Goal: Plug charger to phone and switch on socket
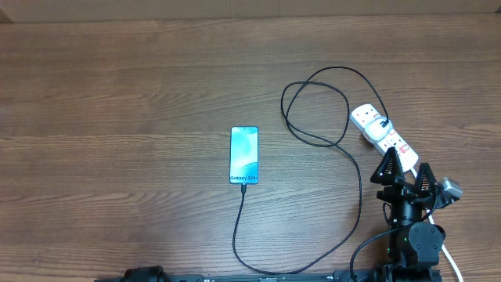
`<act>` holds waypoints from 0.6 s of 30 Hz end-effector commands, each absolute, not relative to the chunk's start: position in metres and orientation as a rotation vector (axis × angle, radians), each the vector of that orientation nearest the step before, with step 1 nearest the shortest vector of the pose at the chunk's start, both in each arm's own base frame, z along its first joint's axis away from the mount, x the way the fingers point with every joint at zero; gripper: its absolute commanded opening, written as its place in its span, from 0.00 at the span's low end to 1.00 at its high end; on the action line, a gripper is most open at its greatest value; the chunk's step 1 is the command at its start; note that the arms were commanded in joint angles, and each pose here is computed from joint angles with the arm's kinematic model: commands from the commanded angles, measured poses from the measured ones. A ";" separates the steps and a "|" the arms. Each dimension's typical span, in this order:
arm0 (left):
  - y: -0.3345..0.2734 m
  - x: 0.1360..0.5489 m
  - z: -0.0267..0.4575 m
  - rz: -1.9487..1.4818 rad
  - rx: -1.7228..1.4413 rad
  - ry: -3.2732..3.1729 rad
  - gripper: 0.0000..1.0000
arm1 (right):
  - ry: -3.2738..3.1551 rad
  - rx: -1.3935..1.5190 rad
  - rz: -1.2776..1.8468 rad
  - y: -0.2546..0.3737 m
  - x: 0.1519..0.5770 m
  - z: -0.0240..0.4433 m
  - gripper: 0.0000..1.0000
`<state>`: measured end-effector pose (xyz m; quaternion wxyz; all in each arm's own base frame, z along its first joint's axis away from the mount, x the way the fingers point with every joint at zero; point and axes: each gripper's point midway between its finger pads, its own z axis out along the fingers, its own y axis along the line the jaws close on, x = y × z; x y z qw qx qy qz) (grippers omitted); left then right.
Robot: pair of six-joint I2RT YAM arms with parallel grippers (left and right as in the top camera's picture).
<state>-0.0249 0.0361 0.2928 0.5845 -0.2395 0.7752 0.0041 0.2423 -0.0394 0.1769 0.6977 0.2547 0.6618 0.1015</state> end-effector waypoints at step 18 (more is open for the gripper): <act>0.038 -0.028 0.291 0.009 -0.590 1.784 1.00 | 1.552 0.263 -0.037 -0.034 0.243 0.175 1.00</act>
